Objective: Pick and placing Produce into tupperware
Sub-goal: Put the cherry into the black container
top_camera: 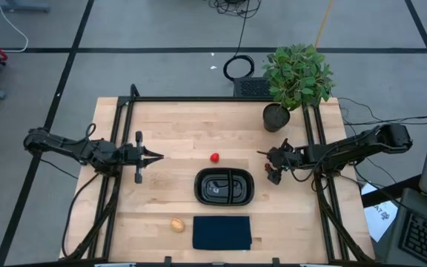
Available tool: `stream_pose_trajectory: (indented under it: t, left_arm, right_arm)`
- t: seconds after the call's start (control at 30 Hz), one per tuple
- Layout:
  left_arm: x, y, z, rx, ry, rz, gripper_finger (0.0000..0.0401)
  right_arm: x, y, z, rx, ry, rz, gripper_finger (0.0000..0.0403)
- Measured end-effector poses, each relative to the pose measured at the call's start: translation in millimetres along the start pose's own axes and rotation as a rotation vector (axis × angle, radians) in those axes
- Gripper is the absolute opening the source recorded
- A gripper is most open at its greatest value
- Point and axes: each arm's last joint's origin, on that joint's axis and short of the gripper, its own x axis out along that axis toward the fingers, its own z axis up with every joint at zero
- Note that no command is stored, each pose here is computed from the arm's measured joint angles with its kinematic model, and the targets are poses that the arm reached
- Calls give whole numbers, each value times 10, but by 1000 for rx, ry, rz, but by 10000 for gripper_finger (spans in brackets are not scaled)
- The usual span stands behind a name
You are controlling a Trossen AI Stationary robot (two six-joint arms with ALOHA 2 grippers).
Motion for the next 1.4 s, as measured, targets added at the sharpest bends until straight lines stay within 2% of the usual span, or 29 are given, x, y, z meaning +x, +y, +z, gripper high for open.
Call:
stream_pose_trajectory:
  t: [0.13, 0.53, 0.8, 0.97, 1.4]
  left_arm:
    - [0, 0, 0, 0, 0, 0, 26]
    - [0, 0, 0, 0, 0, 0, 26]
    - [0, 0, 0, 0, 0, 0, 26]
    - [0, 0, 0, 0, 0, 0, 26]
    - [0, 0, 0, 5, 0, 0, 26]
  right_arm:
    - [1, 2, 6, -1, -7, -1, 268]
    - [1, 4, 10, -10, -11, 1, 159]
    - [-13, 29, 42, -17, -6, 43, 108]
    - [-41, 64, 100, -19, -6, 82, 97]
    - [-183, 140, 316, -71, -14, 85, 99]
